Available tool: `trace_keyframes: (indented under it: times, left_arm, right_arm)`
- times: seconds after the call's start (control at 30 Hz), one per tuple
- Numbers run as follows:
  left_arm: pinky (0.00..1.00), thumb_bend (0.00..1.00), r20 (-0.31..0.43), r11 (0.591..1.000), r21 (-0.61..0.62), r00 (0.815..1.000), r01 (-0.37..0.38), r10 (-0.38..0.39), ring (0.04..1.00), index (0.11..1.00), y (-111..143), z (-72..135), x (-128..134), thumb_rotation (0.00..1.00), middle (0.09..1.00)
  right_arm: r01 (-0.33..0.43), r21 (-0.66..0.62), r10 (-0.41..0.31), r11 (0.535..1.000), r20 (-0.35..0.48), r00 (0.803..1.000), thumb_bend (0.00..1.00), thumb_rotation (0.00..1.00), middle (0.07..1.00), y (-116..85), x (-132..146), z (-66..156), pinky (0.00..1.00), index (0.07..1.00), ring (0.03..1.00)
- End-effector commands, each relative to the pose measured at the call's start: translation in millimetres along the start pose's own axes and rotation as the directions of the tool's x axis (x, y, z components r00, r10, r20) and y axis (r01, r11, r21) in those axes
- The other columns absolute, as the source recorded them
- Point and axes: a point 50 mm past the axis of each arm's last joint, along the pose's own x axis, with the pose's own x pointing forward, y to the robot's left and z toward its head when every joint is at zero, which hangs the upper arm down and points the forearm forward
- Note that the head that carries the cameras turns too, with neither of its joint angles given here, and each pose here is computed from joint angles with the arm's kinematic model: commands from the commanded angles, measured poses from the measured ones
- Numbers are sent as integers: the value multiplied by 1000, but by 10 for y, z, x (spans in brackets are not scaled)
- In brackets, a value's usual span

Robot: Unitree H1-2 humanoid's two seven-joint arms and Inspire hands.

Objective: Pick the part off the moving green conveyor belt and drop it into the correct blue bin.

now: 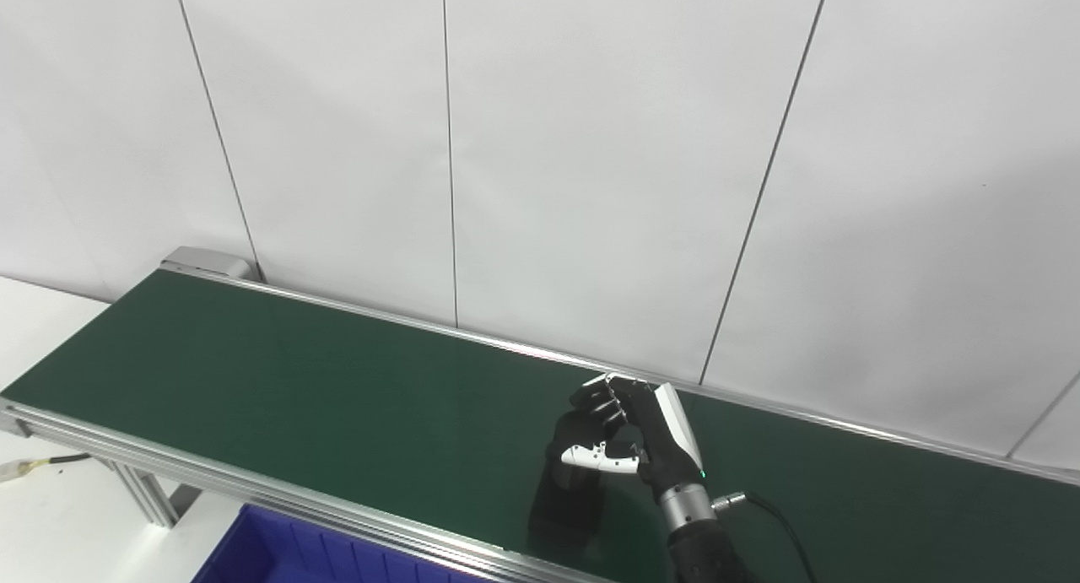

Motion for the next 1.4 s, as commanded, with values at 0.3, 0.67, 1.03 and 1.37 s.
trace_keyframes:
  times: [0.3,0.67,1.03,1.37]
  left_arm:
    - [703,955,86,999,-34,996,13,-10,746,820,-144,119,95,464,791]
    - [719,960,83,999,-31,996,17,-14,756,818,-60,98,128,462,794]
    - [731,983,77,999,-29,997,14,-12,761,820,36,74,161,474,798]
    - [731,967,80,1000,-14,997,12,-11,759,825,164,81,174,491,803]
  right_arm:
    - [57,24,-59,998,141,988,500,0,499,-181,92,297,343,515,427]
    - [126,27,-129,992,227,965,501,0,515,-423,92,535,341,496,435]
    - [198,38,-201,979,267,943,500,0,507,-737,-2,745,337,513,432]
    - [252,34,-252,967,273,929,498,0,493,-1031,-192,865,329,531,410]
